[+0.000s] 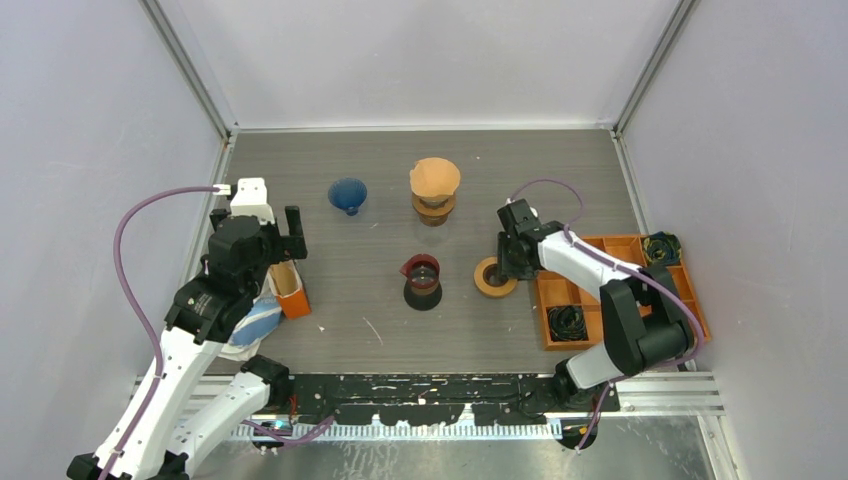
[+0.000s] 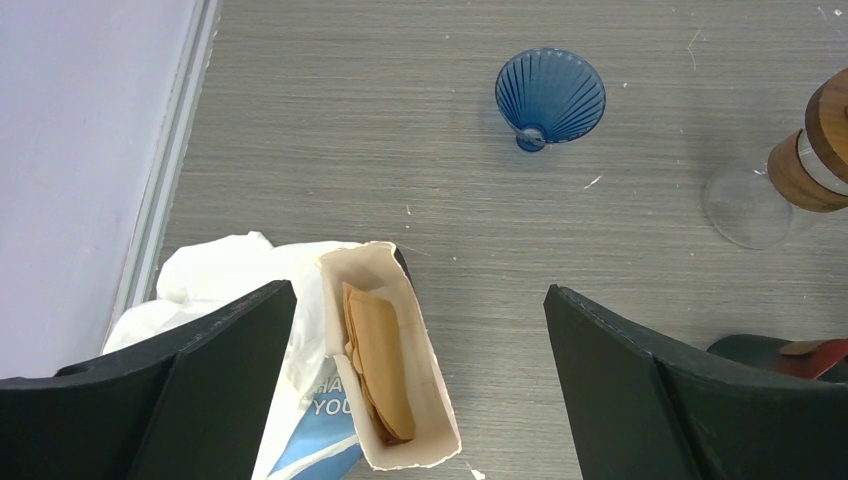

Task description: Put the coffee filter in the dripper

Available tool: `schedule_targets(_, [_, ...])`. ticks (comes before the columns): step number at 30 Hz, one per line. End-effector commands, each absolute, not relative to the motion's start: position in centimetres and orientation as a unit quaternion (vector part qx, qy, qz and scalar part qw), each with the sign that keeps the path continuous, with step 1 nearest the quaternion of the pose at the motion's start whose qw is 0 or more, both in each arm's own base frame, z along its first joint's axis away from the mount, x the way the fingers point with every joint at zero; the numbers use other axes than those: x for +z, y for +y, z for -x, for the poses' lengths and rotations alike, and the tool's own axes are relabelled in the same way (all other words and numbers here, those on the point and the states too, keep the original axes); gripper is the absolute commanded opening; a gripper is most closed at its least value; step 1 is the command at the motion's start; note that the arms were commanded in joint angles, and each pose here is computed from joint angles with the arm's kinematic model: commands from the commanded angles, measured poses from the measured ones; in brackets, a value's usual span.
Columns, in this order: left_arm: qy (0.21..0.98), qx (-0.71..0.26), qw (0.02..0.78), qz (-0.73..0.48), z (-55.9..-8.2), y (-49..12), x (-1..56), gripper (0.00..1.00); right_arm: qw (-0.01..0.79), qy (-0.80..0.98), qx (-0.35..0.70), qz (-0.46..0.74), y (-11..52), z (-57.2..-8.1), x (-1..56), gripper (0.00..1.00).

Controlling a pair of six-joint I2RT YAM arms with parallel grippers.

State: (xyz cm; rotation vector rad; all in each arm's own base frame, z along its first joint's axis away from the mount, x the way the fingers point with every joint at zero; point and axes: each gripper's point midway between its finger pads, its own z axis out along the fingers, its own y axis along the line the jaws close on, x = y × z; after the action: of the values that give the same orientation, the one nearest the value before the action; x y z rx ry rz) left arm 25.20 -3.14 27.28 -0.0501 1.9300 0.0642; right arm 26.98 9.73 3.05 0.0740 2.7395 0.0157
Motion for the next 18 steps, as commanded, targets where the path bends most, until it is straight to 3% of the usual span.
schedule_targets(1, [0.807,0.018,0.590,0.027,-25.8,-3.3,28.5,0.99,0.250,0.968,0.033,-0.021,10.7,-28.7,7.2,0.31])
schedule_targets(18, [0.806,0.017,0.591,0.028,-25.7,-3.3,28.7,0.99,0.314,0.944,0.098,0.035,14.8,-28.7,16.6,0.27])
